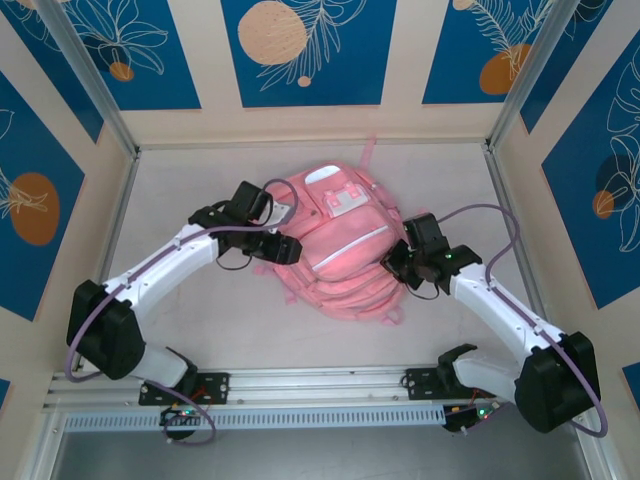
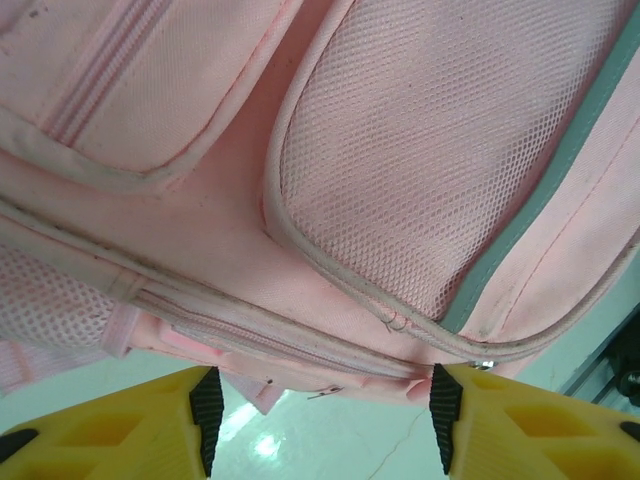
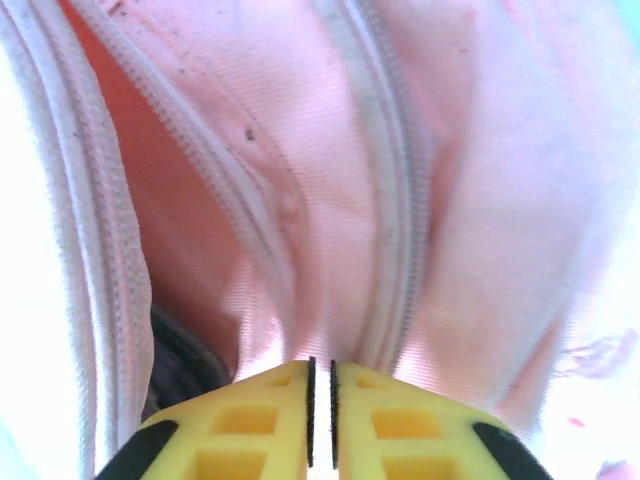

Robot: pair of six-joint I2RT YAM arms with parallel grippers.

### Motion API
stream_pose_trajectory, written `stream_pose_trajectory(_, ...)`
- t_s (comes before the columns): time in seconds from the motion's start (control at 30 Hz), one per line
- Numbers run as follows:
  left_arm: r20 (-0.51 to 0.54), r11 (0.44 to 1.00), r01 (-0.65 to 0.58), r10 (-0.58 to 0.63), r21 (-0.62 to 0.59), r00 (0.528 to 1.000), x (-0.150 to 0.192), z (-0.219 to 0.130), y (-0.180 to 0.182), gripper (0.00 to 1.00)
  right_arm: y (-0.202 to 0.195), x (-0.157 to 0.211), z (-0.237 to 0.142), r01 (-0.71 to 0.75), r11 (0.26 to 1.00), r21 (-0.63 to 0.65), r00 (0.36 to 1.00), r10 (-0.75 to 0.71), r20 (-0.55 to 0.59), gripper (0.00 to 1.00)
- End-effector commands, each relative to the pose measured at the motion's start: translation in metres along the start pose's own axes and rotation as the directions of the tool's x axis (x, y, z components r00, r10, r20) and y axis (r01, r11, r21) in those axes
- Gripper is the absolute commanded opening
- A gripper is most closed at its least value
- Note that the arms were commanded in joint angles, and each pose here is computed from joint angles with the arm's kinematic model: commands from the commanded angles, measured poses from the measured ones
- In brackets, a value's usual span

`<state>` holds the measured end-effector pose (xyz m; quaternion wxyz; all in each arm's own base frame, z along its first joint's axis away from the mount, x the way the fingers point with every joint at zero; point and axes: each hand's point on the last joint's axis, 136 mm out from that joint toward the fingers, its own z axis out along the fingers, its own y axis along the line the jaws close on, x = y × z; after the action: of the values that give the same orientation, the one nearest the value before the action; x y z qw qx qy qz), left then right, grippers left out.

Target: Pack the student bag

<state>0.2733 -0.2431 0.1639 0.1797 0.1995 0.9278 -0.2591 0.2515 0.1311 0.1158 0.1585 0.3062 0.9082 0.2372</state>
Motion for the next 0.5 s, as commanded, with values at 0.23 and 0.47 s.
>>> stream_pose_trajectory(0.23,0.092,0.991,-0.036,0.024,0.127,0.995,0.002,0.002,-0.028,0.54,0.009,-0.015,-0.035,0.029,1.000,0.004,0.996,-0.030,0.085,0.21)
stream_pose_trajectory(0.47,0.062,0.980,-0.144,0.136,0.135,0.989,0.027,0.017,-0.044,0.51,0.040,-0.005,-0.044,0.127,0.982,-0.141,0.991,-0.121,0.052,0.44)
